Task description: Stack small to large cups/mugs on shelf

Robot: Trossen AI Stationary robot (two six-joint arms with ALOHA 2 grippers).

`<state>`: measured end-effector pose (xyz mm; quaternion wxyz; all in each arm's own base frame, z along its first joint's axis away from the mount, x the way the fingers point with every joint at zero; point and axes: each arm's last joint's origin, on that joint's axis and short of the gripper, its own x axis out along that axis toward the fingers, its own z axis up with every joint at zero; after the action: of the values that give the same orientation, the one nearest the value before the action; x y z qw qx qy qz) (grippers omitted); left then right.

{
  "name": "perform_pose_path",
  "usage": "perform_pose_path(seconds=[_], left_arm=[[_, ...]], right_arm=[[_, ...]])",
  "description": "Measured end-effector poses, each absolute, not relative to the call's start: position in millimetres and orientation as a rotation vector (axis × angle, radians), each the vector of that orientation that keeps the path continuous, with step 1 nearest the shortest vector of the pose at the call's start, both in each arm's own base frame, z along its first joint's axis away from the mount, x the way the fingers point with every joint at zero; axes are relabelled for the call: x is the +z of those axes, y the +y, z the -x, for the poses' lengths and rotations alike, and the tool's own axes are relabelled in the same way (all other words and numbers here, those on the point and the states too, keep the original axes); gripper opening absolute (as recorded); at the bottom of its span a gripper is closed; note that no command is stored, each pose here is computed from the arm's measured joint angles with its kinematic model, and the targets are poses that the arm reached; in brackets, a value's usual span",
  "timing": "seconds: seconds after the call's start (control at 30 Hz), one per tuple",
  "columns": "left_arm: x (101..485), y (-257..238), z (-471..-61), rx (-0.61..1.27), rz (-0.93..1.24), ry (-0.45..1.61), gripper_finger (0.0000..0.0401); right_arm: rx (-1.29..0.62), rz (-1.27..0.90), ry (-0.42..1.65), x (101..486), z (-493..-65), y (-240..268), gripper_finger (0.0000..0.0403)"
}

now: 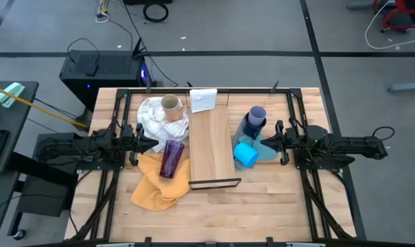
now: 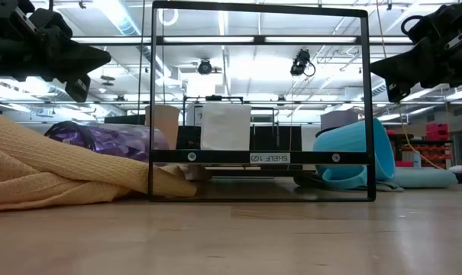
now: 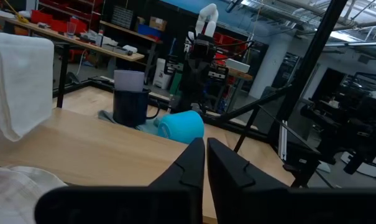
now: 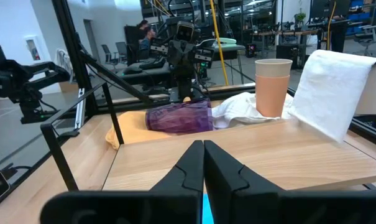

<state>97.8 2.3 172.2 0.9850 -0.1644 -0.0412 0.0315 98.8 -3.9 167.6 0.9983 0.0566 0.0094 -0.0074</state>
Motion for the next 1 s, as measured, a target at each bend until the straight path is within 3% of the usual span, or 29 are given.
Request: perform_pose_path(seconds=[1.0], left_arm=[[172.2,2.3,-97.8,0.064,0.331,-0.083,0.0036]], right_arm=[[-0.015,-0.113,0.019,167.6,-98.8,-3.8,0.0016]])
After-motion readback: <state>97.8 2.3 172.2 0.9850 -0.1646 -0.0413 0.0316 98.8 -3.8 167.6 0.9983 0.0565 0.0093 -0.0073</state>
